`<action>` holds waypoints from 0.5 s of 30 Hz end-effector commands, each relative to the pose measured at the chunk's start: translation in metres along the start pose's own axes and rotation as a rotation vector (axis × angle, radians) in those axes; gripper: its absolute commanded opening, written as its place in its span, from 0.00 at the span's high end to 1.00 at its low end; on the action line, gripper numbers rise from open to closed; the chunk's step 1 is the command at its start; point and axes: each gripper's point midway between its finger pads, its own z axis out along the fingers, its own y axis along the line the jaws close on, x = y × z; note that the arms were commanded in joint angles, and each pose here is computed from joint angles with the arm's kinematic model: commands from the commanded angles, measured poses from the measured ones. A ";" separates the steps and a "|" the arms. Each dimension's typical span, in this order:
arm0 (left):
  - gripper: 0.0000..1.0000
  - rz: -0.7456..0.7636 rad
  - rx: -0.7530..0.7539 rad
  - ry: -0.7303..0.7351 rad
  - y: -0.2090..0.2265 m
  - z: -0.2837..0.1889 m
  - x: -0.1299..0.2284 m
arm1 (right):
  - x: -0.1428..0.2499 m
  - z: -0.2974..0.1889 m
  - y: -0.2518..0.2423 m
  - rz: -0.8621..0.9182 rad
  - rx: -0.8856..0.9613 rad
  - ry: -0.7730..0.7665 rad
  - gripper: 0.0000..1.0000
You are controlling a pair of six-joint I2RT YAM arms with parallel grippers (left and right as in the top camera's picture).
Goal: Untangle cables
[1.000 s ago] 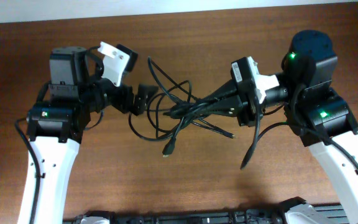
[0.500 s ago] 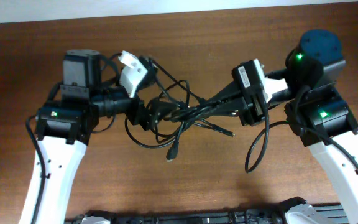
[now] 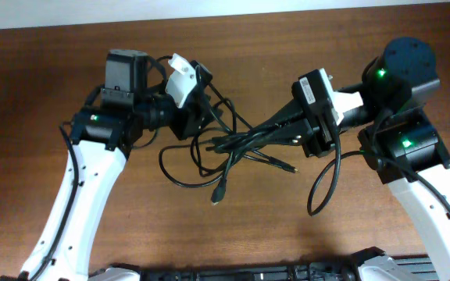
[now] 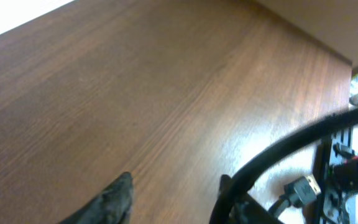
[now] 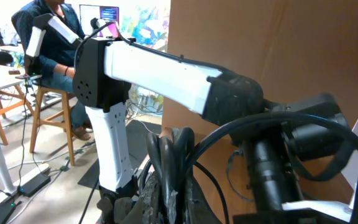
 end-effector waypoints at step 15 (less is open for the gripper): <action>0.56 -0.867 -0.309 0.026 0.077 -0.002 0.040 | -0.010 0.002 0.011 -0.021 -0.025 -0.004 0.96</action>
